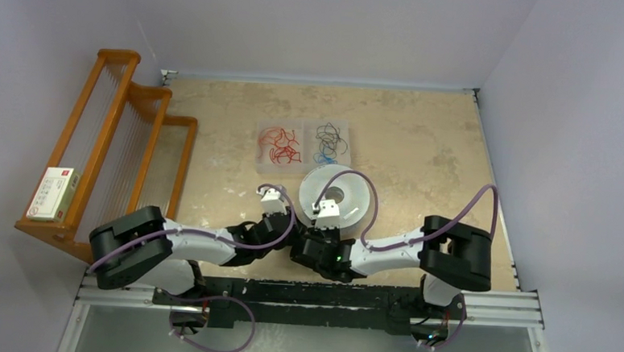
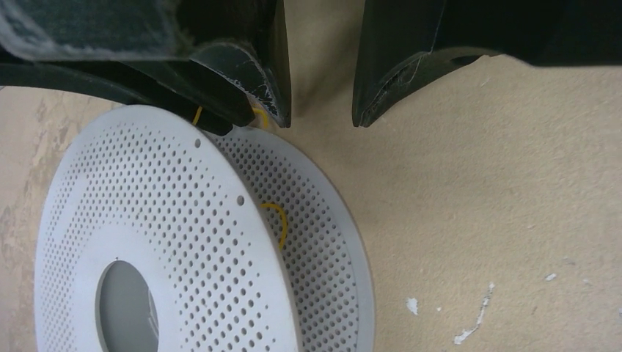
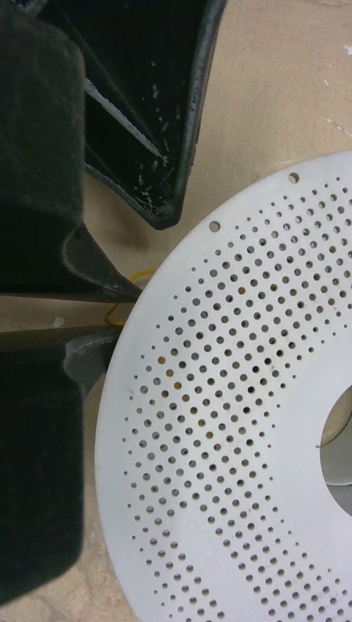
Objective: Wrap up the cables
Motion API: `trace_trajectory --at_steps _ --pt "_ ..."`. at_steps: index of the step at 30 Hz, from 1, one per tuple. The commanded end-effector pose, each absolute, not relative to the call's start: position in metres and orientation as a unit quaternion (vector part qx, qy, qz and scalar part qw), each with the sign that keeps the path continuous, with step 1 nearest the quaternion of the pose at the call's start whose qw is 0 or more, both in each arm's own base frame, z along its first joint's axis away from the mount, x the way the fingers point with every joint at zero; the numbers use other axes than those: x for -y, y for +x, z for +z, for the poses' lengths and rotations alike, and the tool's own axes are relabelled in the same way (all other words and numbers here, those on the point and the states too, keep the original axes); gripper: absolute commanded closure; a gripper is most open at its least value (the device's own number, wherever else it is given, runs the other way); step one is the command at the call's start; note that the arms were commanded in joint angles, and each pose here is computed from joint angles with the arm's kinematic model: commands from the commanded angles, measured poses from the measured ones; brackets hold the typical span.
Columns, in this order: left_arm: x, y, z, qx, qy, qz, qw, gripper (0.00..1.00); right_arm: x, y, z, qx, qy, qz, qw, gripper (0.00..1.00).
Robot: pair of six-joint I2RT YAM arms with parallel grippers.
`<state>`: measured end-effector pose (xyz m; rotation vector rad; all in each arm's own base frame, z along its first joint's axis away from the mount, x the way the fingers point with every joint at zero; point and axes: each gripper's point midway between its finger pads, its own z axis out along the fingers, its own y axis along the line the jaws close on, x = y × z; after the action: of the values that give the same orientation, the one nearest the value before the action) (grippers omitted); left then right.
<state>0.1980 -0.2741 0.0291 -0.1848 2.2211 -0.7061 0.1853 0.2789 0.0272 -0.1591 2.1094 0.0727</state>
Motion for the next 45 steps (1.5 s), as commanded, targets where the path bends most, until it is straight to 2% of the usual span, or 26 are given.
trace_trajectory --at_steps 1,5,9,13,28,32,34,36,41,45 --pt "0.255 0.193 0.026 -0.884 -0.052 -0.240 0.398 0.65 -0.289 0.198 0.044 -0.854 -0.019 0.032 0.519 0.79" --pt "0.250 0.194 0.034 -0.881 -0.053 -0.236 0.406 0.64 -0.291 0.199 0.045 -0.854 -0.019 0.025 0.520 0.71" --pt "0.244 0.195 0.042 -0.879 -0.055 -0.230 0.414 0.64 -0.294 0.196 0.047 -0.854 -0.020 0.028 0.519 0.52" --pt "0.239 0.196 0.051 -0.874 -0.061 -0.231 0.423 0.63 -0.295 0.193 0.048 -0.856 -0.021 0.028 0.516 0.45" --pt "0.224 0.209 0.090 -0.865 -0.050 -0.185 0.464 0.63 -0.327 0.157 0.074 -0.859 -0.112 0.094 0.490 0.38" --pt "0.209 0.214 0.115 -0.860 -0.055 -0.151 0.484 0.63 -0.330 0.149 0.096 -0.850 -0.146 0.139 0.487 0.28" --pt "0.203 0.216 0.131 -0.856 -0.055 -0.138 0.495 0.62 -0.327 0.145 0.108 -0.845 -0.157 0.160 0.485 0.19" --pt "0.198 0.218 0.147 -0.851 -0.051 -0.128 0.506 0.62 -0.323 0.142 0.122 -0.840 -0.164 0.175 0.487 0.02" --pt "0.180 0.225 0.189 -0.837 -0.047 -0.090 0.538 0.50 -0.304 0.149 0.161 -0.823 -0.161 0.187 0.511 0.01" --pt "0.167 0.231 0.220 -0.826 -0.038 -0.058 0.559 0.36 -0.281 0.169 0.184 -0.818 -0.140 0.176 0.529 0.01"
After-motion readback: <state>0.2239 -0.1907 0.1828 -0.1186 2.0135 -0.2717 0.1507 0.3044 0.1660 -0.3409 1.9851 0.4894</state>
